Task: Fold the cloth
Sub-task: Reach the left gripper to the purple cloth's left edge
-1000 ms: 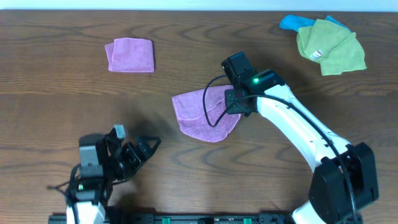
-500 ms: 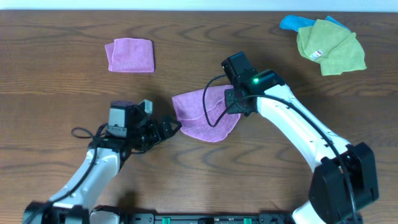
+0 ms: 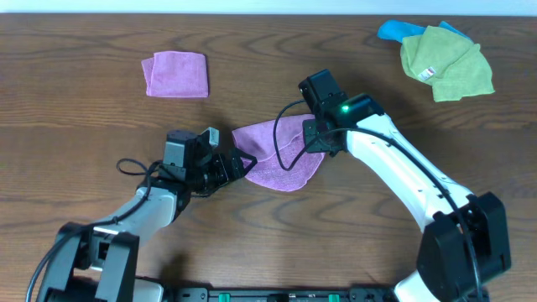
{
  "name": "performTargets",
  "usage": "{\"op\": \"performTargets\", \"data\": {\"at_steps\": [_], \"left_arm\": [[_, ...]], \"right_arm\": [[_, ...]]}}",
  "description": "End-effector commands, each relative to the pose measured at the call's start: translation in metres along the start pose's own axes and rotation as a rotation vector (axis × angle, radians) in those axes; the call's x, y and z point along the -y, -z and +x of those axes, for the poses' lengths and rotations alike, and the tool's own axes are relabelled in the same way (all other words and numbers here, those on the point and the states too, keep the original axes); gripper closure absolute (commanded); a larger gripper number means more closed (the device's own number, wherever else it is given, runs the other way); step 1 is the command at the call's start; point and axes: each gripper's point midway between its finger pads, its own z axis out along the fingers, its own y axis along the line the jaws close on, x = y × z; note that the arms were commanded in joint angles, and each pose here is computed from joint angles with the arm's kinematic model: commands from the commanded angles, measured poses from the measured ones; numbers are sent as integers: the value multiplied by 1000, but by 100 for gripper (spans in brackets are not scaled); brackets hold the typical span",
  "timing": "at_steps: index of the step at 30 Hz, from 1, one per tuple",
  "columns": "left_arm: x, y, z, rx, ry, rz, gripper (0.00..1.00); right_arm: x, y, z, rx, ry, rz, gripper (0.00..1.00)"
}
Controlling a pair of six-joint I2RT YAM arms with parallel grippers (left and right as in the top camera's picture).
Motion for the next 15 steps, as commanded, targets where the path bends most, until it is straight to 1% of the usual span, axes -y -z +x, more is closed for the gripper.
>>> {"op": "performTargets", "data": {"at_steps": [1,6,15], "left_arm": [[4,-4,-2,-3,8,6,4],[9,-10,-1,2,-19,16,4],[9,-18,-5,25,-8,15,4]], "right_arm": [[1,4,-5,22,-18,2,96],[0,4,-7,29,-20,-1,96],[-1,4,-6,25,-19,-7,96]]}}
